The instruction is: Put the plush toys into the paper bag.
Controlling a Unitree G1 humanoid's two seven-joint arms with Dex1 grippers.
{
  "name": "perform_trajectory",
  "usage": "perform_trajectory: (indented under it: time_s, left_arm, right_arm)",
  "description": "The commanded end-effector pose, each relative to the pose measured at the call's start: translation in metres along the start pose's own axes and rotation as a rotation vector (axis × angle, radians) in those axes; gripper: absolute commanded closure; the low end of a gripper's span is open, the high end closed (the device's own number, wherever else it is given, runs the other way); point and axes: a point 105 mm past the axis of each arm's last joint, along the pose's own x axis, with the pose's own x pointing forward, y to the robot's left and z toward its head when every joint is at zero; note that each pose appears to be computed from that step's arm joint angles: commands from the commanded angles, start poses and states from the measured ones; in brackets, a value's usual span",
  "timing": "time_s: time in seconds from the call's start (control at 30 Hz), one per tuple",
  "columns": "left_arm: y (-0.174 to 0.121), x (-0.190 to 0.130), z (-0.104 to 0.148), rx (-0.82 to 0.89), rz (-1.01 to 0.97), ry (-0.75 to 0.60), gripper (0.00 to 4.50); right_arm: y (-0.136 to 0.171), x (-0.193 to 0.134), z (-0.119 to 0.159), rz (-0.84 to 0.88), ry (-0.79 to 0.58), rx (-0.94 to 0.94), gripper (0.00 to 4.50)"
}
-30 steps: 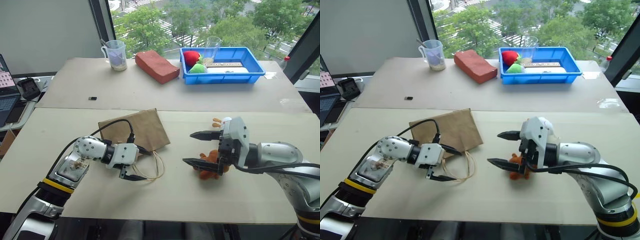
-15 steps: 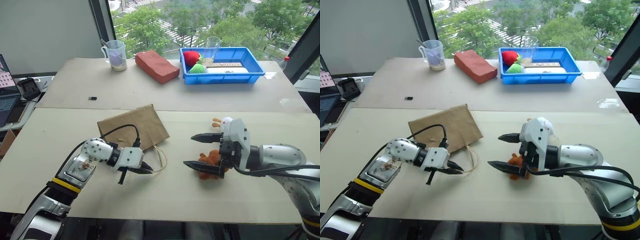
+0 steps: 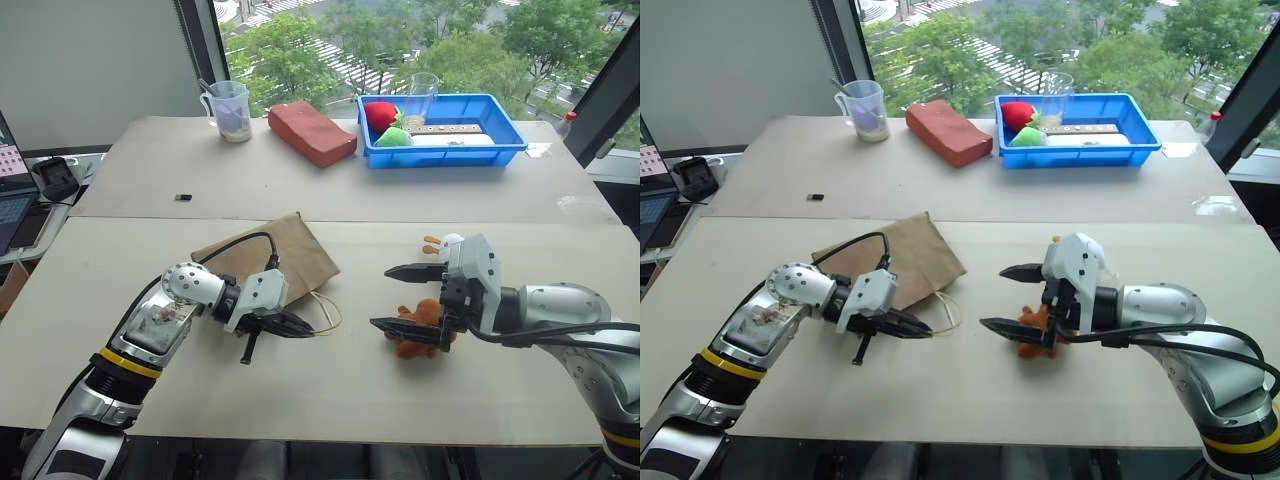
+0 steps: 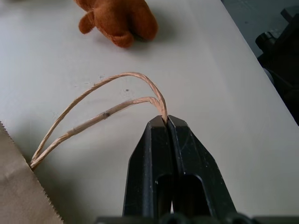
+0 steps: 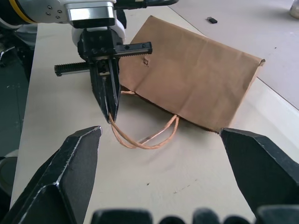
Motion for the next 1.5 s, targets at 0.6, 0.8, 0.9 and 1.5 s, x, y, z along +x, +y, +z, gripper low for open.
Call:
perform_trajectory:
  time_s: [0.6, 0.8, 0.9, 1.5]
  left_arm:
    - [0.0, 0.022, -0.001, -0.028, 0.034, 0.02, 0.44]
    - [-0.003, 0.026, -0.007, -0.027, 0.0, 0.054, 0.95]
    - [-0.003, 0.028, -0.008, -0.028, -0.006, 0.049, 2.08]
    - [0.034, -0.029, 0.047, -0.203, 0.105, -0.217, 4.43]
  right_arm:
    - [0.0, 0.002, 0.008, 0.007, -0.03, -0.045, 0.0]
    - [0.001, 0.002, 0.007, -0.003, -0.029, -0.041, 0.0]
    - [0.001, 0.001, 0.008, -0.009, -0.029, -0.041, 0.0]
    - [-0.002, 0.01, 0.001, -0.032, -0.027, -0.017, 0.0]
